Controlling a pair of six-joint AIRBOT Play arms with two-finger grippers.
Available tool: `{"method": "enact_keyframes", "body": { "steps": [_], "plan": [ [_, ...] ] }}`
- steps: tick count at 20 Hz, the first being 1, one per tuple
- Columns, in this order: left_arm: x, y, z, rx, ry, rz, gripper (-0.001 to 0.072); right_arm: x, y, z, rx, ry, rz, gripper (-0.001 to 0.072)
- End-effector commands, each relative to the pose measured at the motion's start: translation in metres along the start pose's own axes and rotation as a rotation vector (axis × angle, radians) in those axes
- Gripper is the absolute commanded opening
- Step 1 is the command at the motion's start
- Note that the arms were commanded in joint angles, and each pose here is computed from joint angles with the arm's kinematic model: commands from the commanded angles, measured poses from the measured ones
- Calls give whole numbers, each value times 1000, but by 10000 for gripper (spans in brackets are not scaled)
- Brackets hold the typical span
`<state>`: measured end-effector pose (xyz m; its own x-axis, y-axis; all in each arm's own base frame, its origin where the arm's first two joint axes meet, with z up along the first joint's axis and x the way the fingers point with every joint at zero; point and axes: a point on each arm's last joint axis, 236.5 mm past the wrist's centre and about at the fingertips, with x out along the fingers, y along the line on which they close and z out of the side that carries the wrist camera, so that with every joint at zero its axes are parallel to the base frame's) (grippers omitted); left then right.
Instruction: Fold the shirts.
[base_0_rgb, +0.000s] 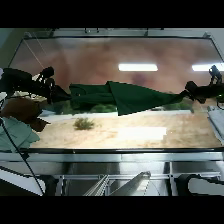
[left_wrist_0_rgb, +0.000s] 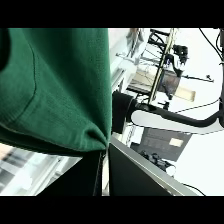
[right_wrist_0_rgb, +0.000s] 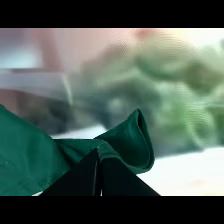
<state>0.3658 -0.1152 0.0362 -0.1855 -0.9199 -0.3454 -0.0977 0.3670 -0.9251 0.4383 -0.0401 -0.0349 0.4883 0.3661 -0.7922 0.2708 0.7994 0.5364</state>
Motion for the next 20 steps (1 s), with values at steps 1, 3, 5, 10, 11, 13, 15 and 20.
{"method": "enact_keyframes", "body": {
  "steps": [1, 3, 5, 10, 11, 13, 15, 20],
  "plan": [
    [3, 1, -10, -15, 0, -8, 16, 0, -1, -7, 0, 28, -4, 290],
    [3, 0, -14, -16, 18, -15, 262, -4, -8, -10, 1, 46, -17, 401],
    [3, -2, -15, -21, 21, -15, 712, -13, -25, -16, 57, 76, -32, 401],
    [1, -4, -18, -8, 18, 8, 712, -32, -39, -42, 128, 191, 4, 404],
    [1, 6, -22, -20, 33, 50, 712, -31, -39, -42, 126, 189, 3, 416],
    [-3, 38, -26, -54, 45, 188, 712, -28, -44, -37, 130, 166, -9, 545],
    [-14, 76, -23, -111, 22, 356, 712, -23, -47, -36, 138, 165, -11, 554],
    [-15, 85, -4, -111, -60, 397, 711, 10, -21, -80, 120, 331, 33, 554]
  ]
}}
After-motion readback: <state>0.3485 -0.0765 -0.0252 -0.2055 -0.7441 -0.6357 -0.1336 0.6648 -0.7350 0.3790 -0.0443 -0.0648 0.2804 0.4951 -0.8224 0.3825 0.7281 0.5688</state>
